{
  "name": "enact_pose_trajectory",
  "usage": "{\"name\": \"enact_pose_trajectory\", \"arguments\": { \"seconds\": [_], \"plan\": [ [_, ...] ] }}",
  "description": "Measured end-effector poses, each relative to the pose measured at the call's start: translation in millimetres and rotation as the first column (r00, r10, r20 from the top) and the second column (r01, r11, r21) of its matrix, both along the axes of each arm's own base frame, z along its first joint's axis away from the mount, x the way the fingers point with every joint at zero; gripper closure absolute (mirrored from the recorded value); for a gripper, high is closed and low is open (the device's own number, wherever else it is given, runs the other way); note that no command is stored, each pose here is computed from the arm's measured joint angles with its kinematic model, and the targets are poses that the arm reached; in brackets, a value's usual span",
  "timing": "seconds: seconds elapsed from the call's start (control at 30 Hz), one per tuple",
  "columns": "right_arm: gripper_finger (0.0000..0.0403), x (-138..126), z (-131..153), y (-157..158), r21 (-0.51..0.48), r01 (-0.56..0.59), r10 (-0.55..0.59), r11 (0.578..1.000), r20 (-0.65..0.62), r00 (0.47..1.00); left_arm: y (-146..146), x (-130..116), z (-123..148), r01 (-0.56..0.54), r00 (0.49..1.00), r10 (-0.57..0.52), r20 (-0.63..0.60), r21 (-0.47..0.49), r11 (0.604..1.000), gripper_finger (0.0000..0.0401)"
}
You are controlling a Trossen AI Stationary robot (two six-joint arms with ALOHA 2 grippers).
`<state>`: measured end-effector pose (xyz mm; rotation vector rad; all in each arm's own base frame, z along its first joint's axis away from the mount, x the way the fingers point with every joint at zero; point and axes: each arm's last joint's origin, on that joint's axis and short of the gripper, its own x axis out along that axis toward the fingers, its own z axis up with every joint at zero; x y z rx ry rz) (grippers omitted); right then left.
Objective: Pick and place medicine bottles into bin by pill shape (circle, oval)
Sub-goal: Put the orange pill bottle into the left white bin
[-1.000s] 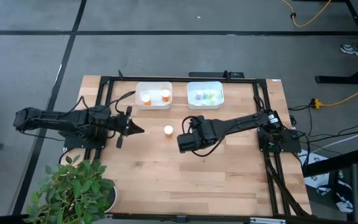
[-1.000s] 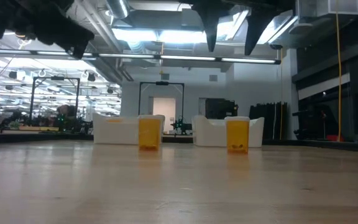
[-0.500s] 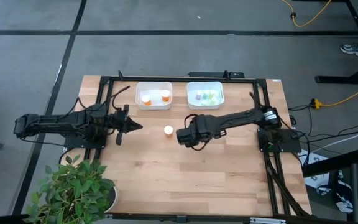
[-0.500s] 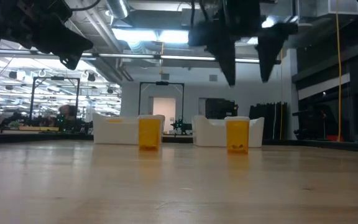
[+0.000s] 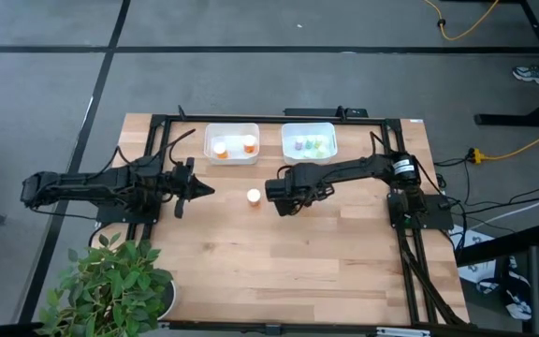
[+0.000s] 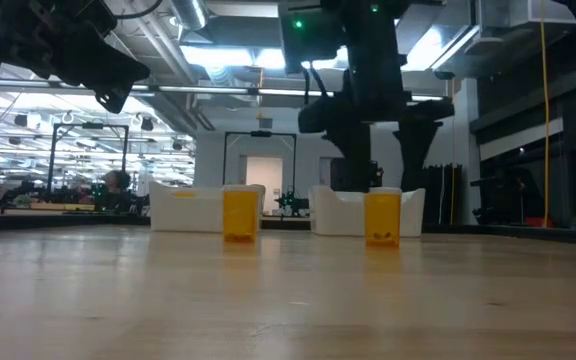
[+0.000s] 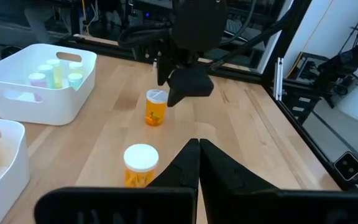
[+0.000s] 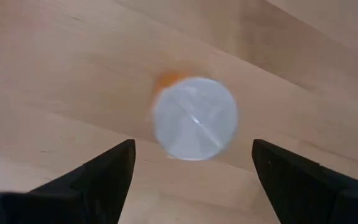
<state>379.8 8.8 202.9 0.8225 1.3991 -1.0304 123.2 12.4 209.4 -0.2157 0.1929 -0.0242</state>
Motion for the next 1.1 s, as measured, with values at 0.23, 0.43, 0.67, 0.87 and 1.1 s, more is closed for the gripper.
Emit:
{"name": "enact_pose_trajectory", "arguments": {
  "seconds": [0.23, 0.43, 0.67, 0.87, 1.1],
  "plan": [
    [0.0079, 1, -5, -12, -0.016, -0.035, 0.035, 0.999, 0.013, 0.999, 0, 0, 0, 0.000, 1.000, 0.000, -0.001, 0.002, 1.000, 0.0401],
    [0.0079, -3, -28, -21, 0.039, -0.049, 0.048, 0.998, 0.023, 0.999, 0, 0, 0, 0.000, 1.000, 0.000, -0.001, 0.001, 1.000, 0.0401],
    [0.0081, -1, -30, -21, 0.040, -0.073, 0.071, 0.997, 0.049, 0.996, 0, 0, 0, 0.000, 1.000, 0.000, -0.001, 0.001, 1.000, 0.0401],
    [0.0115, -1, -30, -20, 0.064, -0.074, 0.071, 0.995, 0.051, 0.996, 0, 0, 0, -0.017, 1.000, 0.017, -0.002, 0.003, 1.000, 0.0401],
    [0.0176, -1, -30, -20, 0.092, -0.073, 0.068, 0.993, 0.054, 0.996, 0, 0, 0, -0.017, 1.000, 0.017, -0.002, 0.004, 1.000, 0.0401]
  ]
}}
